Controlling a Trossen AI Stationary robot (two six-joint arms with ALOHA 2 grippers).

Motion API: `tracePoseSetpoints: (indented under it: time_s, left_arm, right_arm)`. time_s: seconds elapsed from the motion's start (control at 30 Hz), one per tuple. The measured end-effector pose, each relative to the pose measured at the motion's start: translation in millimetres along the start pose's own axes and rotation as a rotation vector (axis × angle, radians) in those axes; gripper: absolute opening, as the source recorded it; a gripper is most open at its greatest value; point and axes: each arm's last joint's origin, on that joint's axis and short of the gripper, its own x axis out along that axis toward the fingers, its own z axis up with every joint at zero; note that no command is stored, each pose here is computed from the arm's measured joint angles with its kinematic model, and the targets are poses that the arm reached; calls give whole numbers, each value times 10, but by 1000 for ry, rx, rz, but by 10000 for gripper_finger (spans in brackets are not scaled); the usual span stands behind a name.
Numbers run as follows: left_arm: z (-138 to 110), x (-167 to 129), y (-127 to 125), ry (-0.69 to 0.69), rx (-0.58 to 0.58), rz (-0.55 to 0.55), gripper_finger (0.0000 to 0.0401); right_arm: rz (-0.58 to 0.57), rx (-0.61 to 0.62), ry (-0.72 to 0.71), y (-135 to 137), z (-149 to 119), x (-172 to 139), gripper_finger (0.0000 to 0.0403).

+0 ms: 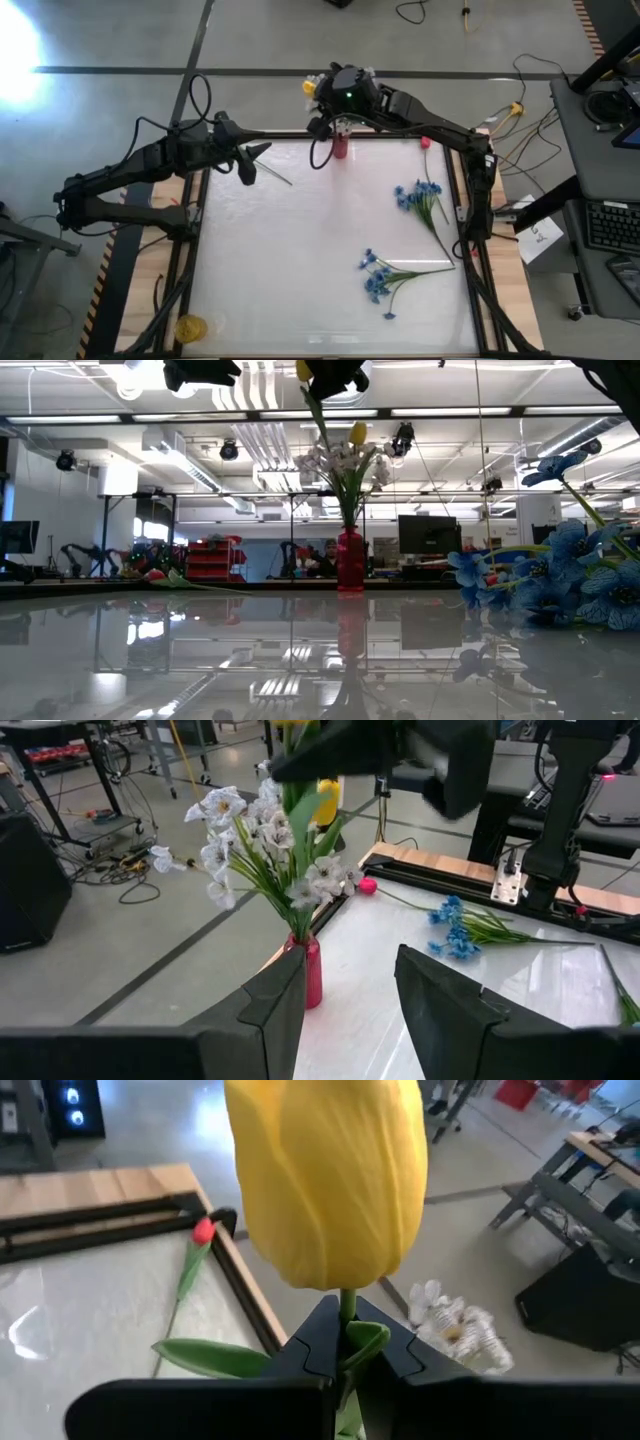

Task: Sort flowers into vase by color
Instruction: Put the yellow flower into the red vase

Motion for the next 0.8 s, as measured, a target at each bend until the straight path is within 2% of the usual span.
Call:
tracePoseSetpoints:
  time_s: [0.23, 0.4, 0.67, 0.8]
  left_arm:
    - [0, 0, 2, 0, 0, 9, 143]
    - [2, -5, 8, -3, -1, 23, 143]
    - [2, -5, 8, -2, -1, 23, 143]
    - [2, -5, 8, -3, -1, 23, 143]
  right_arm:
    - [-13, 72, -104, -152, 217, -350, 12]
    - [41, 83, -156, -281, 303, -719, 12]
    - [46, 68, -128, -395, 162, -1113, 12]
    - [74, 101, -198, -404, 65, -1218, 12]
